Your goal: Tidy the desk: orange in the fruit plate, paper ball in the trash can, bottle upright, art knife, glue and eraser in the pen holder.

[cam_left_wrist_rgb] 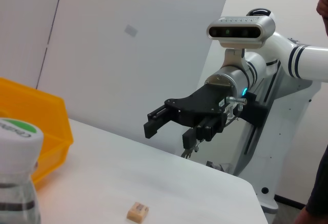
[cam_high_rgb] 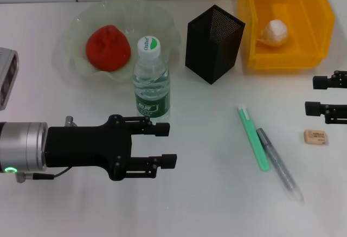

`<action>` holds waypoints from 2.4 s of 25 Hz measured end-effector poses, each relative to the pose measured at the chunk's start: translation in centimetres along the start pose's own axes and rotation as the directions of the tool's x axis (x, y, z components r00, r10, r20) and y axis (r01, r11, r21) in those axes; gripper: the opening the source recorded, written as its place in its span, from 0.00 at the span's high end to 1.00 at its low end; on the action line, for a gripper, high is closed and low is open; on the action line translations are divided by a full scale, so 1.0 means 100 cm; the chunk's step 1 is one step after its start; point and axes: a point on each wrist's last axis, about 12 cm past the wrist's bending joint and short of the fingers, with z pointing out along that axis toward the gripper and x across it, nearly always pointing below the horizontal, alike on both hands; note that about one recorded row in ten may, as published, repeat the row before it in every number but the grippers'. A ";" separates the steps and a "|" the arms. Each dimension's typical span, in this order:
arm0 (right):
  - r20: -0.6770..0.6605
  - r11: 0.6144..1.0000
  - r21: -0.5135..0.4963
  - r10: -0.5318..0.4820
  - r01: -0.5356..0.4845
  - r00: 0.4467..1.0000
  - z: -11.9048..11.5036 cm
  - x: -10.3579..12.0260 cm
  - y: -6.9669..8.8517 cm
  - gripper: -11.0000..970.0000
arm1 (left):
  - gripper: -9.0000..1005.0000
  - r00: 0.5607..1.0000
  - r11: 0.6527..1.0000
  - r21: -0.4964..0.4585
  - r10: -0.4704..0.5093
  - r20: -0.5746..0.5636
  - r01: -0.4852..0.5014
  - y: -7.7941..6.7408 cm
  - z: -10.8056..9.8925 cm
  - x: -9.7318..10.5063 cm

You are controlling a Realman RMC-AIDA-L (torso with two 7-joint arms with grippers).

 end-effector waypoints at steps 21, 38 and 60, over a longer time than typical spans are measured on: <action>-0.241 0.978 0.127 0.193 -0.166 0.951 0.030 -0.064 -0.007 0.19 | 0.32 1.000 1.000 0.013 0.006 -0.017 -0.006 0.002 0.006 -0.003; -0.578 0.907 0.394 0.370 -0.147 0.727 0.114 -0.119 0.004 0.19 | 0.33 0.998 0.999 0.025 0.022 -0.063 -0.020 0.006 0.014 -0.005; -0.588 0.844 0.511 0.480 -0.161 0.651 0.184 -0.089 0.007 0.19 | 0.33 0.984 0.997 0.024 0.074 -0.162 -0.071 0.008 0.011 0.000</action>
